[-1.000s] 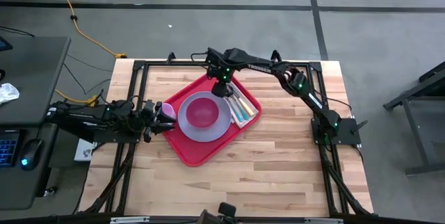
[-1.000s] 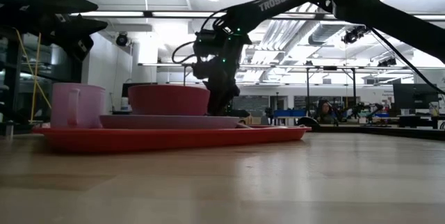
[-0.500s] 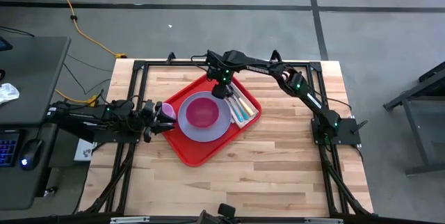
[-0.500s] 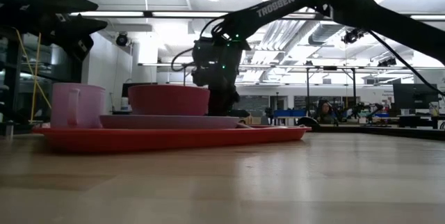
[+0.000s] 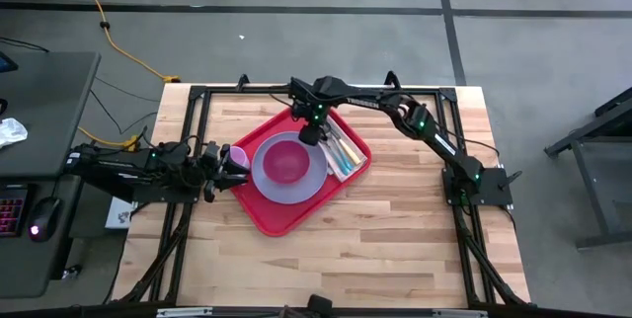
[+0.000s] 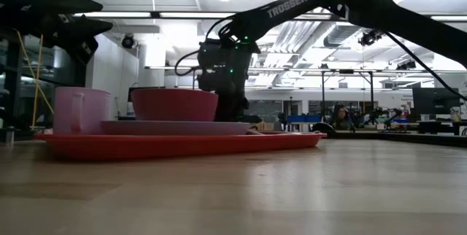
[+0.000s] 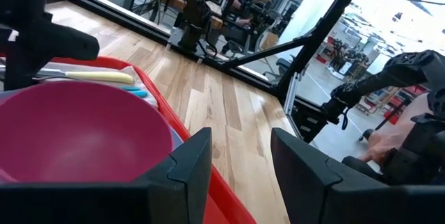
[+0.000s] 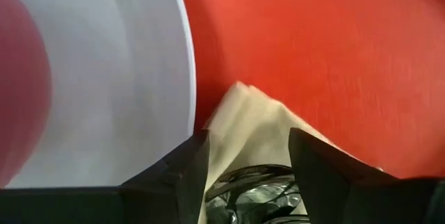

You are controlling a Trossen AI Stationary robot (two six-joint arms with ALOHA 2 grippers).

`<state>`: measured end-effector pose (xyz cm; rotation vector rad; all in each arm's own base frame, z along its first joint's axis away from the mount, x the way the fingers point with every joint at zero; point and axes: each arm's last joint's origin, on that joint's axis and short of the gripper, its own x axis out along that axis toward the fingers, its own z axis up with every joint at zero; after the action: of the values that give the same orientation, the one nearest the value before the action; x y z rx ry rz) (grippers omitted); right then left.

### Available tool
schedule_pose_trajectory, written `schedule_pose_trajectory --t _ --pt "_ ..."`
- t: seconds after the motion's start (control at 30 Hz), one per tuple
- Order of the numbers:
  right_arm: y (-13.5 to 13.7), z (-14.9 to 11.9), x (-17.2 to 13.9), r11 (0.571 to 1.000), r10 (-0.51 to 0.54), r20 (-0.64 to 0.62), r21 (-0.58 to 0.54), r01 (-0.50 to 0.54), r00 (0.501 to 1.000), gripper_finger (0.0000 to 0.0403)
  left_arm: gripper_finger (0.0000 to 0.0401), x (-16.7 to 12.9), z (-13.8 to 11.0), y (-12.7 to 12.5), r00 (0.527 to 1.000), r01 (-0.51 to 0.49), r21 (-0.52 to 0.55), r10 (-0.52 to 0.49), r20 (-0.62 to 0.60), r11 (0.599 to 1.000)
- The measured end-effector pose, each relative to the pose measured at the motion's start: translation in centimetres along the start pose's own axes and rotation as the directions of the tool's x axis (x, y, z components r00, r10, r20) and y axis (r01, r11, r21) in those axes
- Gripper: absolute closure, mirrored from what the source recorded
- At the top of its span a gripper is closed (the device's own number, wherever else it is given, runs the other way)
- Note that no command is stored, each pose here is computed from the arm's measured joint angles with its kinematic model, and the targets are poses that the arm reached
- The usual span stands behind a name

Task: Set up tray
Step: Adjust the white plate on the red serving tray, then adjust the brown table napkin on the red serving tray

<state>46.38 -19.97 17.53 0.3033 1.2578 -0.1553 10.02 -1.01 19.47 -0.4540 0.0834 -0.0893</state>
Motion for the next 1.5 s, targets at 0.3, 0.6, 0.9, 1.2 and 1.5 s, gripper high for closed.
schedule_pose_trajectory --t 0.3,0.6,0.9,1.2,1.5 --pt "0.4 0.1 0.1 0.999 0.033 0.01 -0.008 -0.033 0.999 0.0229 0.0222 0.0 0.0 0.0 1.0 0.0 -0.001 0.0 0.0 1.0" --pt "0.5 0.2 0.1 0.998 0.068 0.02 -0.003 -0.068 0.997 0.0226 0.0222 0.0 0.0 0.0 1.0 0.0 -0.008 0.0 -0.001 1.0" --pt "0.5 0.3 0.0 0.998 0.067 0.033 0.006 -0.067 0.997 0.0222 0.0222 0.0 0.0 0.0 1.0 0.016 -0.019 -0.016 -0.009 1.0" --pt "0.6 1.3 -2.6 1.0 -0.007 0.081 -0.002 0.007 0.997 0.0233 0.0222 0.0 0.0 -0.1 1.0 0.02 -0.019 -0.02 -0.011 1.0" --pt "1.2 1.1 -7.5 0.994 -0.112 0.134 0.002 0.112 0.985 0.0238 0.0222 0.0 -0.1 -0.1 1.0 0.024 -0.02 -0.025 -0.018 1.0"
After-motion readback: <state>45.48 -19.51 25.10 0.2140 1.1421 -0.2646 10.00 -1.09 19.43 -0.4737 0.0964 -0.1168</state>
